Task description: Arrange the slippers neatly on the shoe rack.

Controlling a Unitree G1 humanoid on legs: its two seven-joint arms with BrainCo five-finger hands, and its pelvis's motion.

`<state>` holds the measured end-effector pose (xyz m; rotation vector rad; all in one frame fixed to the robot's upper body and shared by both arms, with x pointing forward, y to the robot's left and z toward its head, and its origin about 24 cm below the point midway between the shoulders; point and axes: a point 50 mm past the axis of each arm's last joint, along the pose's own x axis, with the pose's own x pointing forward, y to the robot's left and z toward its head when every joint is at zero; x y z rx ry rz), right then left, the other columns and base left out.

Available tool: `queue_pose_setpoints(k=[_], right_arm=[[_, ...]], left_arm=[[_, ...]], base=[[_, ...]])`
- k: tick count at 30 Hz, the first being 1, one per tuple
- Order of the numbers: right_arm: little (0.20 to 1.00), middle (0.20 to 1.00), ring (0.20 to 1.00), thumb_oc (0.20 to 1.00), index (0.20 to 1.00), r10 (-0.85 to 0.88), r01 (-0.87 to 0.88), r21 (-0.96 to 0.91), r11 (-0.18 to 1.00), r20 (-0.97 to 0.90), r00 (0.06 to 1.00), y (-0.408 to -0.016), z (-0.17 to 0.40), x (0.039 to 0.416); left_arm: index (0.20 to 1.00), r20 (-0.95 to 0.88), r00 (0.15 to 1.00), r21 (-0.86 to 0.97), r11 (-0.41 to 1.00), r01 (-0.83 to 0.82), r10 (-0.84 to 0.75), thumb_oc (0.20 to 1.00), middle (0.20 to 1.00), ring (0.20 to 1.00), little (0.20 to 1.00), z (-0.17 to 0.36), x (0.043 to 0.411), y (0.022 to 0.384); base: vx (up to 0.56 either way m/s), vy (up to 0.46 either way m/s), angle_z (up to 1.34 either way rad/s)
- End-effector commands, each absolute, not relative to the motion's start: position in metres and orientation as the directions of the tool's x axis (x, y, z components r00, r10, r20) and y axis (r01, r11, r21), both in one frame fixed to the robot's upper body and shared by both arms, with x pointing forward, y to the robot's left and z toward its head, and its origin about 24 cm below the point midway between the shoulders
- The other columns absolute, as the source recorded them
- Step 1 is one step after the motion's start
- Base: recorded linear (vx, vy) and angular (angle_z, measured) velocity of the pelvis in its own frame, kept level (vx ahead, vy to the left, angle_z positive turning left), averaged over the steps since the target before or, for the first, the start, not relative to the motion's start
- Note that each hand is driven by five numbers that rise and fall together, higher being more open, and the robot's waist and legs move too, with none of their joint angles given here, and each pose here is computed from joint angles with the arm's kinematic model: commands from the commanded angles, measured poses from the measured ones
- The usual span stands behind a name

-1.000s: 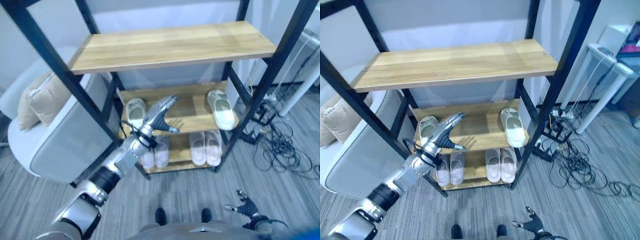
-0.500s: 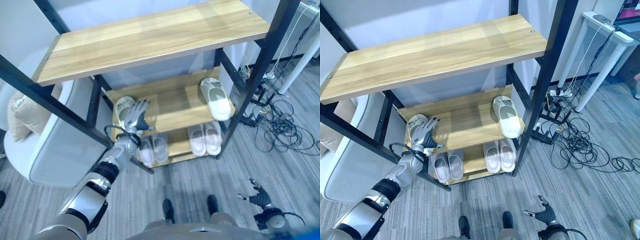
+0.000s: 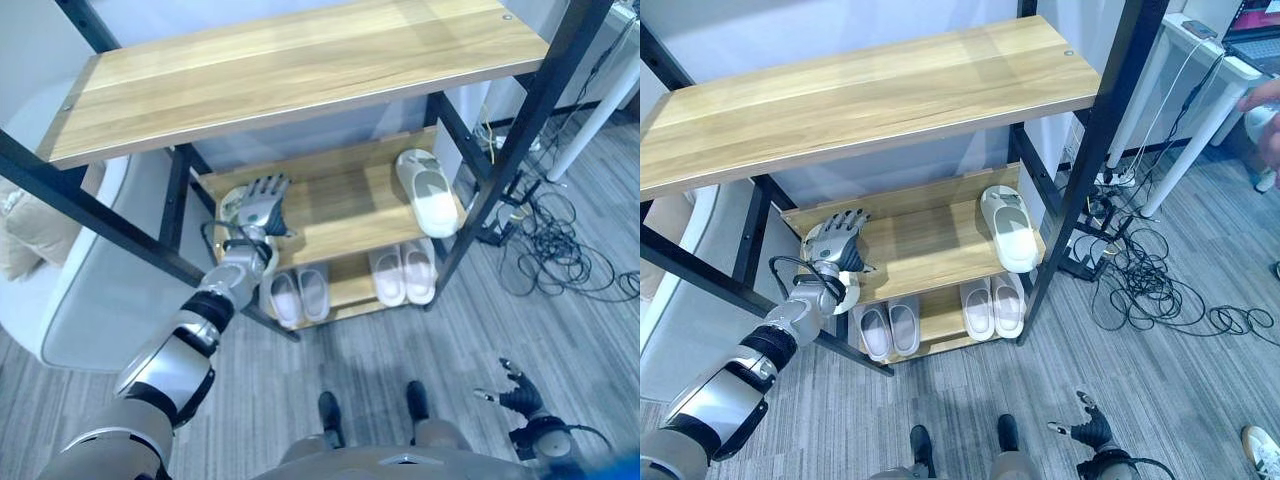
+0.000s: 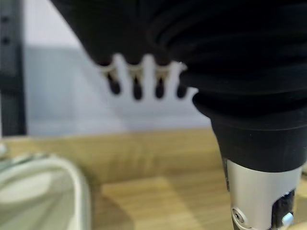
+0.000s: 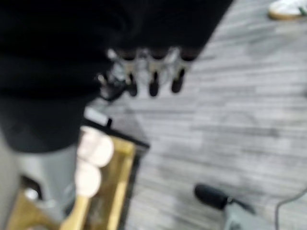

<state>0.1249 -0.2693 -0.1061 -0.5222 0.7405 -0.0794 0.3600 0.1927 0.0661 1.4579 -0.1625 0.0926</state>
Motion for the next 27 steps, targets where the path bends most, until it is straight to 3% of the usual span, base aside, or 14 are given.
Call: queue_pose_setpoints(k=[1,5,14,22,27], right_arm=[[1.0,1.0,1.0,1.0,1.0,-0.211,-0.105,-0.479,0.872,-0.56,0.801,-0.263,-0.096,0.142],[1.0,1.0,1.0,1.0,1.0,-0.22,-0.094,-0.478,0.873,-0.559,0.8,-0.265,-0.095,0.145],[1.0,1.0,1.0,1.0,1.0,-0.181,-0.122,-0.452,0.883,-0.571,0.801,-0.262,-0.095,0.147],[1.0,1.0,1.0,1.0,1.0,-0.174,-0.128,-0.443,0.887,-0.579,0.796,-0.267,-0.095,0.145],[1.0,1.0,1.0,1.0,1.0,-0.166,-0.146,-0.455,0.878,-0.577,0.8,-0.268,-0.094,0.148]], left_arm=[[1.0,0.285,0.954,0.942,0.157,-0.297,0.092,1.0,1.0,1.0,1.0,0.104,0.376,0.219],[1.0,0.249,0.958,0.939,0.208,-0.275,0.144,1.0,1.0,1.0,1.0,0.105,0.381,0.223],[1.0,0.256,0.93,0.944,0.138,-0.299,0.265,1.0,1.0,1.0,1.0,0.13,0.387,0.262],[1.0,0.337,0.897,0.924,0.083,-0.374,0.288,1.0,1.0,1.0,1.0,0.16,0.386,0.284],[1.0,0.306,0.905,0.946,0.013,-0.324,0.295,1.0,1.0,1.0,1.0,0.162,0.386,0.292]], base=[[0.0,0.0,0.0],[0.0,0.0,0.0],[0.0,0.0,0.0],[0.0,0.0,0.0],[0.0,0.0,0.0]])
